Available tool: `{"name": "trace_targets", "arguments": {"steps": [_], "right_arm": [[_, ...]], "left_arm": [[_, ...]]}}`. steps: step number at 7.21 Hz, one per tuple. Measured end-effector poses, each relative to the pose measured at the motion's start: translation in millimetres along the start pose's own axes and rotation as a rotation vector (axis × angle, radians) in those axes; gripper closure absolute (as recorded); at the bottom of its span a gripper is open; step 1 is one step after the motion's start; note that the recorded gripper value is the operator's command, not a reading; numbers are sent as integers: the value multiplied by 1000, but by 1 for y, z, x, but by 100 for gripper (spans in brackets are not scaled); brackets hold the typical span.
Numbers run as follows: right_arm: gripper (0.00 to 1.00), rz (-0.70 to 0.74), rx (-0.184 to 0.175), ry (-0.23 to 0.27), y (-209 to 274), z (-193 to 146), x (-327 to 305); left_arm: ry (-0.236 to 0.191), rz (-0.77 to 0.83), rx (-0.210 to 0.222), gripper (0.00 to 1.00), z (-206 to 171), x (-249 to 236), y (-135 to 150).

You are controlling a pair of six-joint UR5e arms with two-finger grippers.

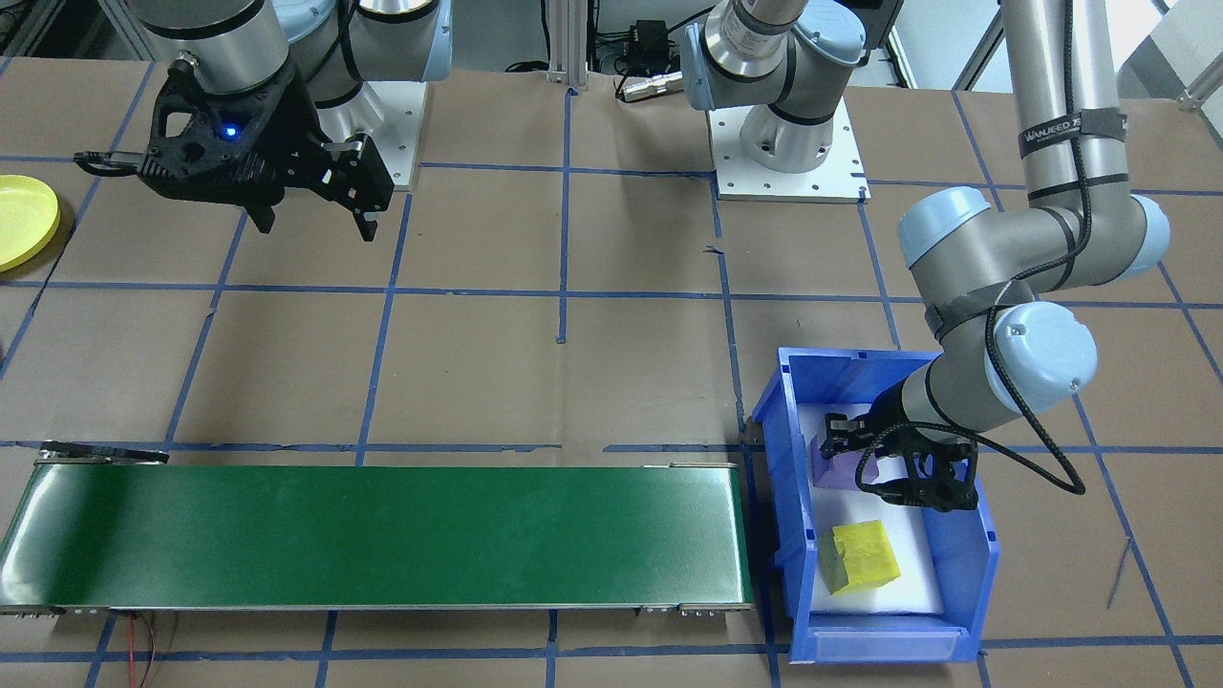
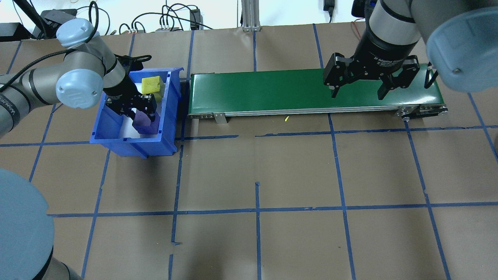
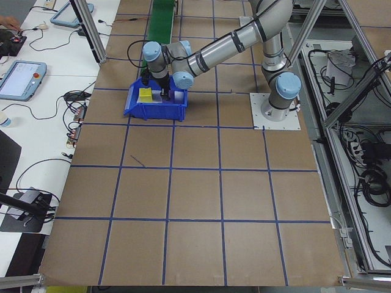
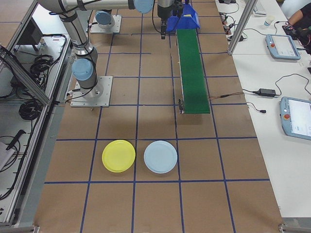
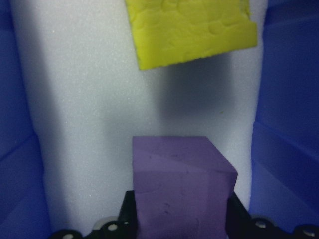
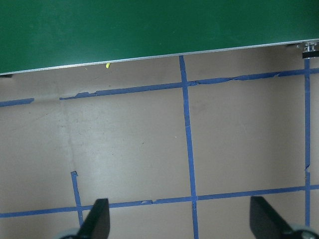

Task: Move block left to right into plate

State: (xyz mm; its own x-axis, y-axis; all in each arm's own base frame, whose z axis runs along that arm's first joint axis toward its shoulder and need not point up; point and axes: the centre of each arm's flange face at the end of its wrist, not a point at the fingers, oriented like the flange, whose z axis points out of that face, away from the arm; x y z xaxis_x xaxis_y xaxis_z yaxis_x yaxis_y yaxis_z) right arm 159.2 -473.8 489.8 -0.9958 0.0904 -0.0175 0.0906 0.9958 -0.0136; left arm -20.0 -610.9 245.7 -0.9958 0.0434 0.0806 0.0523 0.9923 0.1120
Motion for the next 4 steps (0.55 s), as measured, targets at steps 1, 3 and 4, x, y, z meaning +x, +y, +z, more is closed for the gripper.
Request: {"name": "trace_targets", "arguments": {"steps": [1,3,4], "right_arm": [[0,0,0,0,0,0,0],[0,0,0,0,0,0,0],[0,0,0,0,0,0,0]], "left_arm": [[-30,3,23,88,-17,-2,-1],[-57,-28,59,88,-79,6,7],[-61,-54,79,87,-112,17,14]]}}
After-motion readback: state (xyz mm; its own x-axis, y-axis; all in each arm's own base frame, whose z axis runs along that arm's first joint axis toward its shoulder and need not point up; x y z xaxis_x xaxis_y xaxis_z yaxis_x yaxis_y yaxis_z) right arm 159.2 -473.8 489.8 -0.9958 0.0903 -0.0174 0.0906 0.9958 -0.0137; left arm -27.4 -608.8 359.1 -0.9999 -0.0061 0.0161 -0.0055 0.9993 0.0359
